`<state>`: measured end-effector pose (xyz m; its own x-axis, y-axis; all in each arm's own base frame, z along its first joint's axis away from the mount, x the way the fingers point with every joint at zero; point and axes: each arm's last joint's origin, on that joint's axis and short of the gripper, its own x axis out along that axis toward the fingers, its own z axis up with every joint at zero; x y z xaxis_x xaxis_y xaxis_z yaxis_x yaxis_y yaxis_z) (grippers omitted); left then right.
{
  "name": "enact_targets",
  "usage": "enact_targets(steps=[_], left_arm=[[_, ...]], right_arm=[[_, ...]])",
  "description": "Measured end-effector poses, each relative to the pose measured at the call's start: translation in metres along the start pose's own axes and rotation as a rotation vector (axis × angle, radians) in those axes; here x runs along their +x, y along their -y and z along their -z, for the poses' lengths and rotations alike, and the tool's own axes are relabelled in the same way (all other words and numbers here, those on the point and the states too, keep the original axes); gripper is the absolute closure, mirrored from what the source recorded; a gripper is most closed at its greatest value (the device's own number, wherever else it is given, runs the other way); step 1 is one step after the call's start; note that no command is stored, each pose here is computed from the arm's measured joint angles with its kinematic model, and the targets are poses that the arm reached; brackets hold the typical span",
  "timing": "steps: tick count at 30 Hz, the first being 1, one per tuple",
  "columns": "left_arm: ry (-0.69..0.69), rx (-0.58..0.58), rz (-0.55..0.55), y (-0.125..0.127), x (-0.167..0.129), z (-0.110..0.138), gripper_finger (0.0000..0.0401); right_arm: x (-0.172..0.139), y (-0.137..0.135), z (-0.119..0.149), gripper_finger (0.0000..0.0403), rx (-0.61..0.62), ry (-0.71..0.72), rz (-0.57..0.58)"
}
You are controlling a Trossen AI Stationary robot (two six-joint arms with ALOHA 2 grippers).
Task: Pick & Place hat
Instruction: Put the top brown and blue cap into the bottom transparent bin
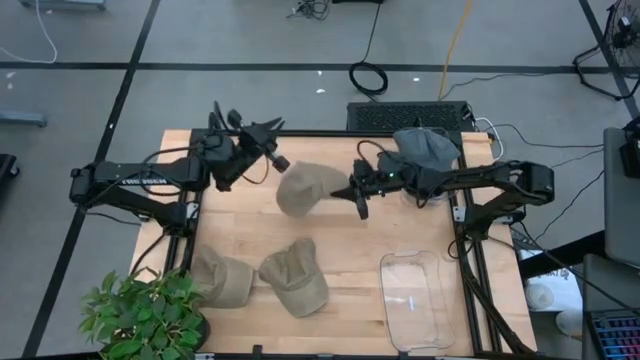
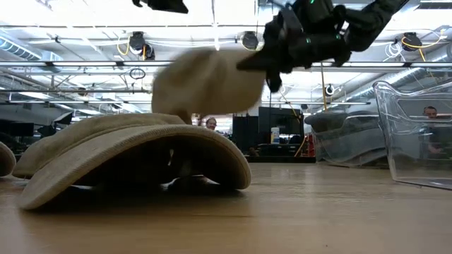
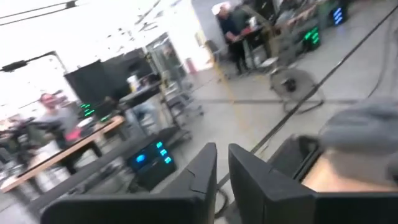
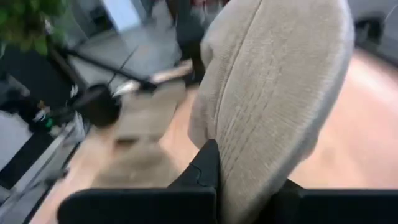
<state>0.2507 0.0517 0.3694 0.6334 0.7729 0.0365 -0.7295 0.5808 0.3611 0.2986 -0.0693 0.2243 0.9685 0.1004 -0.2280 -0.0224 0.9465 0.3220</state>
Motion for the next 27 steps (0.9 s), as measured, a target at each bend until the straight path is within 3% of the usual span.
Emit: enact_targets(steps=[6, 11, 13, 17, 20, 27], left_arm=[[-0.045, 0.089, -0.026, 0.000, -0.001, 0.004, 0.0300], [-0.153, 0.109, -0.009, 0.002, -0.001, 0.017, 0.0227], [-0.201, 0.084, 0.004, 0.003, 0.000, 0.024, 0.0200], [-0.242, -0.014, 0.059, 0.004, 0.003, 0.032, 0.0163], [-0.216, -0.077, 0.139, 0.008, 0.007, 0.038, 0.0150], [0.048, -0.244, 0.314, 0.012, 0.012, 0.042, 0.0157]], right_arm=[[-0.001, -0.004, 0.000, 0.0402, -0.109, 0.183, 0.142], [-0.013, -0.002, -0.013, 0.0402, -0.222, 0.447, 0.407], [-0.019, -0.002, -0.018, 0.0403, -0.248, 0.550, 0.464], [-0.031, -0.010, -0.035, 0.0403, -0.278, 0.759, 0.338], [-0.034, -0.016, -0.039, 0.0403, -0.271, 0.820, 0.207], [-0.035, -0.018, -0.039, 0.0403, -0.224, 0.815, 0.096]])
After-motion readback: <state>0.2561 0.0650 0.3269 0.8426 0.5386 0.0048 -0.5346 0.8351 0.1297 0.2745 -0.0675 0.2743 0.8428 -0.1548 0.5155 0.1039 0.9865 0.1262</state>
